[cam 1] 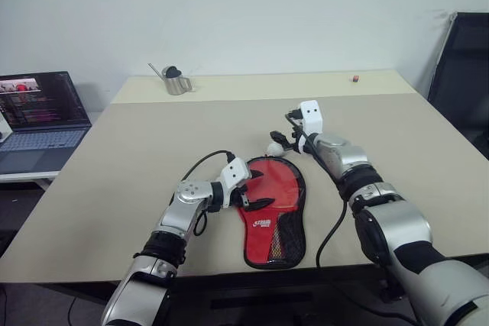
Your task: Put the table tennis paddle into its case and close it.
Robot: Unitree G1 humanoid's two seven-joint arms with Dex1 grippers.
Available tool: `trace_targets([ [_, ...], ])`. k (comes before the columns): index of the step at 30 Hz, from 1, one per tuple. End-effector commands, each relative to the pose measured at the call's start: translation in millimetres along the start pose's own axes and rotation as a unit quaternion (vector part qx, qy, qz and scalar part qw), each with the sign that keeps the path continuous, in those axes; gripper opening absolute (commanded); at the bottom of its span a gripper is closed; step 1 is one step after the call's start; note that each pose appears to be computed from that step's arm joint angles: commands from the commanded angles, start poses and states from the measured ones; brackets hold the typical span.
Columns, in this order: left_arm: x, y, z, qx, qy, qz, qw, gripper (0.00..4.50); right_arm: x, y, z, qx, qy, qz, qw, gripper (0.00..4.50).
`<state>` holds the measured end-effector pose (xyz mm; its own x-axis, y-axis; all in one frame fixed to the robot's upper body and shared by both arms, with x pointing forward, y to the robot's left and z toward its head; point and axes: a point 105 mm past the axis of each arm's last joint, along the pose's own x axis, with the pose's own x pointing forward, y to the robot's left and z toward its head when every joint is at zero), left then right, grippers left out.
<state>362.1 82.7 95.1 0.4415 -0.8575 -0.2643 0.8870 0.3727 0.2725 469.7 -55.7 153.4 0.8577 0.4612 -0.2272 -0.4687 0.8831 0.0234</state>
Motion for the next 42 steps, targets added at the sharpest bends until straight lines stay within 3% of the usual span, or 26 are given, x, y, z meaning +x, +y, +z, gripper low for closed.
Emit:
trace_targets([
  [1, -5, -2, 1, 0.008, 0.008, 0.005, 1.0, 4.35, 6, 14, 11, -0.04, -0.022, -0.003, 0.999, 4.5],
  [8, -12, -3, -1, 0.009, 0.017, 0.016, 1.0, 4.35, 14, 34, -5, -0.035, -0.003, -0.007, 0.999, 4.5],
  [9, -13, -3, -1, 0.009, 0.019, 0.017, 1.0, 4.37, 15, 35, -5, -0.042, -0.001, -0.013, 0.999, 4.31],
  [11, -14, -4, -2, 0.009, 0.021, 0.018, 1.0, 4.38, 16, 36, -5, -0.054, 0.0, -0.022, 0.998, 3.89],
  [18, -7, -5, -5, 0.017, 0.032, 0.012, 0.999, 4.38, 17, 37, -10, -0.112, 0.012, -0.042, 0.993, 1.51],
  [23, 10, -7, -12, 0.013, 0.042, -0.003, 0.999, 4.38, 17, 37, -17, -0.134, 0.02, -0.046, 0.99, 0.13],
  [28, 17, -11, -21, 0.004, 0.048, -0.01, 0.999, 4.38, 15, 29, -17, -0.161, 0.017, -0.056, 0.985, 0.06],
  [36, 21, -19, -36, -0.026, 0.055, -0.012, 0.998, 4.38, -2, -25, -2, -0.197, 0.007, -0.109, 0.974, 0.06],
  [42, 24, -23, -41, -0.033, 0.058, -0.014, 0.998, 4.38, -12, -44, -3, -0.202, 0.008, -0.11, 0.973, 0.06],
])
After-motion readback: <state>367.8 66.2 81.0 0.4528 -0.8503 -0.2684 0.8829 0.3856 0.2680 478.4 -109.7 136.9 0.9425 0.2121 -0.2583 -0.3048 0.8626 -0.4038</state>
